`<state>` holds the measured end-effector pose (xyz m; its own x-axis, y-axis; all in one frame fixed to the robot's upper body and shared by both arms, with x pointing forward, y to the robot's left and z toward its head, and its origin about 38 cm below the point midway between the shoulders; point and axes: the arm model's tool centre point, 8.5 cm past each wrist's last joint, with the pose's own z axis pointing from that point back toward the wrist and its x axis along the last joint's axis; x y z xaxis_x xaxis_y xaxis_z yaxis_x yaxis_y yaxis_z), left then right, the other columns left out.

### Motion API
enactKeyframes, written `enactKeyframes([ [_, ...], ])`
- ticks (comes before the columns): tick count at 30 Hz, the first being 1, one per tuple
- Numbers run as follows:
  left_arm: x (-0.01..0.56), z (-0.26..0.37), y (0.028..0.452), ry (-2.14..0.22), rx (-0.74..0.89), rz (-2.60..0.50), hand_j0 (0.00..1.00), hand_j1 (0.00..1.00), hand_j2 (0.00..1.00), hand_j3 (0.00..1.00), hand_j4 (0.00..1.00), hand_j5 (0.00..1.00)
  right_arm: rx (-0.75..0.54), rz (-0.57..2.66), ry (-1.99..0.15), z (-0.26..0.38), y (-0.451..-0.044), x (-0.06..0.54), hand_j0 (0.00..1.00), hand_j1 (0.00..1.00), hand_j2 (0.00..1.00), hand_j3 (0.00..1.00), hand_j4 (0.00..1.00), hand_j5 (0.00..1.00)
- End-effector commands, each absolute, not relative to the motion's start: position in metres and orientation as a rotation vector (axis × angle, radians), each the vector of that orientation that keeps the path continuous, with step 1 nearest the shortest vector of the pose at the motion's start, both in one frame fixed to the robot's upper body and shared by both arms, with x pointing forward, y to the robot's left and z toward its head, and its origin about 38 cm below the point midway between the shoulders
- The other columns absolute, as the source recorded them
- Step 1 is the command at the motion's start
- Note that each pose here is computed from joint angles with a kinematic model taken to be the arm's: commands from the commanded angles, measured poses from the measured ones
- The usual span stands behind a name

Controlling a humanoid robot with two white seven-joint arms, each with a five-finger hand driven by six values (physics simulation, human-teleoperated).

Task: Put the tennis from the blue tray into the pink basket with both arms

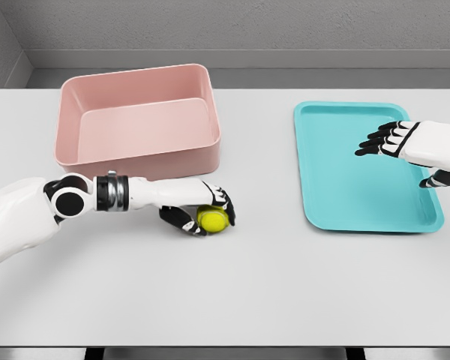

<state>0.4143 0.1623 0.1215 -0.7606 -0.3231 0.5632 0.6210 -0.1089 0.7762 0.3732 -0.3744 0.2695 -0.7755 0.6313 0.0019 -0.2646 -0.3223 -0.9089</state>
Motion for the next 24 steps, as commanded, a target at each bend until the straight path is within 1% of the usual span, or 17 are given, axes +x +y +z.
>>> enactKeyframes([
  [1, 0.415, 0.123, 0.162, -1.541, -0.336, -1.917, 0.57, 0.57, 0.57, 0.57, 0.57, 0.57, -0.482, 2.117, -1.366, 0.270, -0.375, 0.373, 1.00, 1.00, 1.00, 1.00, 1.00, 1.00],
  [19, 0.424, 0.159, 0.152, -1.629, -0.307, -1.951, 0.57, 0.57, 0.57, 0.57, 0.57, 0.57, -0.482, 2.114, -1.354, 0.268, -0.377, 0.374, 1.00, 1.00, 1.00, 1.00, 1.00, 1.00],
  [21, 0.423, 0.160, 0.151, -1.633, -0.309, -1.954, 0.55, 0.55, 0.55, 0.55, 0.55, 0.55, -0.481, 2.114, -1.354, 0.267, -0.377, 0.374, 1.00, 1.00, 1.00, 1.00, 1.00, 1.00],
  [24, 0.424, 0.167, 0.150, -1.648, -0.303, -1.959, 0.55, 0.55, 0.55, 0.55, 0.55, 0.55, -0.477, 2.116, -1.353, 0.266, -0.376, 0.374, 1.00, 1.00, 1.00, 1.00, 1.00, 1.00],
])
